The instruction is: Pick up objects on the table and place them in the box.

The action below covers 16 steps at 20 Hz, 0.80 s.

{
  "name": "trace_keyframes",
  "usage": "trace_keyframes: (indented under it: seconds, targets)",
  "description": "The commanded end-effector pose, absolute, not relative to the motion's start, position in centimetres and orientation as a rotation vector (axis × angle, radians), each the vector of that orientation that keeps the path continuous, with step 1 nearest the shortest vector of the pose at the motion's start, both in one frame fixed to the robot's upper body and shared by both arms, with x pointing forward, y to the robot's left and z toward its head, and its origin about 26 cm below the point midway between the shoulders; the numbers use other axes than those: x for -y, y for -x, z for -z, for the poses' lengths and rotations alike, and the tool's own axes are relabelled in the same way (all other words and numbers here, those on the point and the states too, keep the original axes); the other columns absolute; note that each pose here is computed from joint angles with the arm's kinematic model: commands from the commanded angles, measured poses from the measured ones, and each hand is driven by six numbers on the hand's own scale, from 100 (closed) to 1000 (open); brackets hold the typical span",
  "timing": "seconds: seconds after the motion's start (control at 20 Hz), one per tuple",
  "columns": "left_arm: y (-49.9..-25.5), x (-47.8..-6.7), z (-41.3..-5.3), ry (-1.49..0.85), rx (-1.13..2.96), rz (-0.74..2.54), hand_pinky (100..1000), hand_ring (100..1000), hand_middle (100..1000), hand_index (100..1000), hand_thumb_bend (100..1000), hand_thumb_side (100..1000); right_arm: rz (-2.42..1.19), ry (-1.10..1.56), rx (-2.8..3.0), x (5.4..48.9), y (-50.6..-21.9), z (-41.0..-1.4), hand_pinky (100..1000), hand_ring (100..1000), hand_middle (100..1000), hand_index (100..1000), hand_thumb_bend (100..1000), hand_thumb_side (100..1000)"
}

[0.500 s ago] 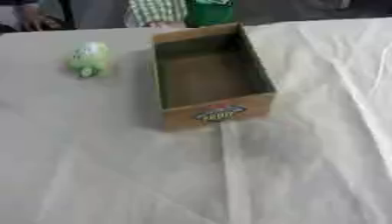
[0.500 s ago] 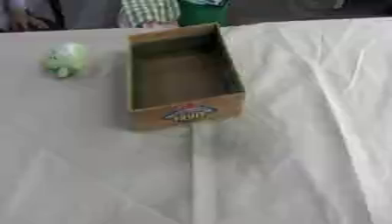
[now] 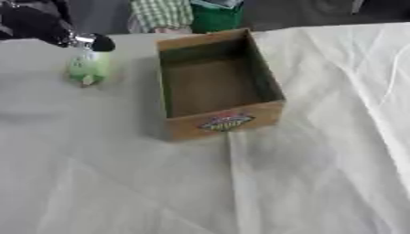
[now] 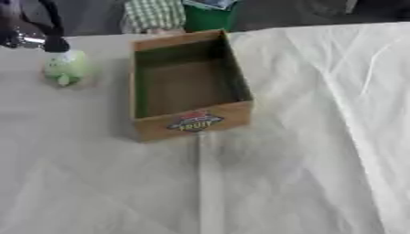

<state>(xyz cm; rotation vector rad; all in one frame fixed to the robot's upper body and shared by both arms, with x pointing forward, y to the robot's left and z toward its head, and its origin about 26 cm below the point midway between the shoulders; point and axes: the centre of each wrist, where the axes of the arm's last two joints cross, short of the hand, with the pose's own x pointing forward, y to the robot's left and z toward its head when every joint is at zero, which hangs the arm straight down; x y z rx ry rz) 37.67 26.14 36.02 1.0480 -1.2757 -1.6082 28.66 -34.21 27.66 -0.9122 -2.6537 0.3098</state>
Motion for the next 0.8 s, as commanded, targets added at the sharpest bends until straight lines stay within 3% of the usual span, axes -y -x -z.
trace_keyframes:
  seconds: [0.05, 0.35, 0.8]
  targets:
    - [-38.5, -26.4, -36.4, -1.04, 1.229, 1.619, 798, 958, 920, 1000, 678, 751, -0.354, 0.924, 2.683, 34.3, -28.3, -28.8, 840, 785, 820, 927, 100, 736]
    - [-39.9, -27.0, -35.8, -1.118, 1.109, 1.598, 751, 961, 1000, 1000, 669, 716, -0.358, 0.917, 2.684, 34.2, -28.3, -28.8, 841, 783, 817, 923, 100, 734]
    - [-42.3, -28.0, -34.6, -1.158, 0.962, 1.552, 708, 901, 944, 1000, 703, 694, -0.363, 0.909, 2.684, 34.2, -28.3, -28.8, 841, 781, 813, 921, 100, 731]
